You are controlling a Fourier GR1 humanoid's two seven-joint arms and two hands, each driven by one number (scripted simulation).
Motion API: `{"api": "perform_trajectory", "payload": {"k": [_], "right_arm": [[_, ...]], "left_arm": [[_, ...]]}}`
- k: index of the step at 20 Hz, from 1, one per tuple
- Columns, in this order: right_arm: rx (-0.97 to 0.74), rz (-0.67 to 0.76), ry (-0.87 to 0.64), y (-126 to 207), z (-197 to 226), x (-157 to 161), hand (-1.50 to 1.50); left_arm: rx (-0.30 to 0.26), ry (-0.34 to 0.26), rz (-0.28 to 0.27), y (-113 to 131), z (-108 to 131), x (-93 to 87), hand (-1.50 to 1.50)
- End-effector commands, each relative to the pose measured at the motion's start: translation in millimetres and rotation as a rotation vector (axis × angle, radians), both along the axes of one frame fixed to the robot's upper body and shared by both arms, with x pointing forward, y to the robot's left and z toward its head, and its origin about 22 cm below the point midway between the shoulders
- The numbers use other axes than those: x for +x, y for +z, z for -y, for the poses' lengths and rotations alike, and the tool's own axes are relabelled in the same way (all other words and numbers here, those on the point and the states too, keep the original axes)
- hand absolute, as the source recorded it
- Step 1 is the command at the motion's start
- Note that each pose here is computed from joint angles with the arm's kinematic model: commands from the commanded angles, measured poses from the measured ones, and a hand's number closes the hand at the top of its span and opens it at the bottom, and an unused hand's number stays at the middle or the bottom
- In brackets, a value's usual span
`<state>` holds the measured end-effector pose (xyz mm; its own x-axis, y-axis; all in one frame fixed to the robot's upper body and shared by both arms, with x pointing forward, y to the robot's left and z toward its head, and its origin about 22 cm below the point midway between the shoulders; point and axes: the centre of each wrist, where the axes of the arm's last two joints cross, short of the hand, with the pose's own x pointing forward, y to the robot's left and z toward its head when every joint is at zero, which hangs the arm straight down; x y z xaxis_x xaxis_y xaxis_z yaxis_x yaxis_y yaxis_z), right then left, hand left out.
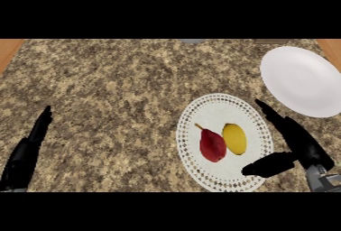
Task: Pick the lemon from the placemat and place it in the plate
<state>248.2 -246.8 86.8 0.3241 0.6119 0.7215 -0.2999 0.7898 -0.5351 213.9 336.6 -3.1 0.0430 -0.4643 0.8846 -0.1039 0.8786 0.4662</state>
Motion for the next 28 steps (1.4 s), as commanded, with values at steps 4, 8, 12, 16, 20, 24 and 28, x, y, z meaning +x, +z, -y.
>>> {"api": "perform_trajectory", "payload": {"k": [4,8,12,16,20,24,28], "right_arm": [[0.035,-0.053,0.08,-21.8,-9.5,34.6,-1.5],[-0.004,-0.085,0.073,-13.7,-11.4,34.2,-1.5],[-0.017,-0.11,0.057,-42.5,-12.4,32.3,-1.5],[-0.004,-0.081,0.066,-39.3,-21.1,31.7,-1.5],[0.005,-0.102,0.1,-63.4,-22.2,23.5,-1.5],[0.06,-0.009,0.093,-72.4,-17.4,30.1,1.5],[0.037,0.016,0.083,-80.5,-20.5,5.8,1.5]], "left_arm": [[0.003,0.007,-0.022,-1.7,-0.1,10.4,0.0],[-0.005,-0.006,-0.007,6.3,3.2,11.4,0.0],[-0.004,0.0,-0.014,-2.6,-20.8,-2.6,0.0],[0.009,-0.004,-0.005,6.3,3.9,-12.5,0.0],[-0.004,0.006,-0.01,0.0,11.5,-0.7,0.0],[-0.013,0.004,0.003,-7.2,-12.1,0.5,0.0],[0.004,0.003,0.006,3.9,-4.3,1.9,0.0]]}}
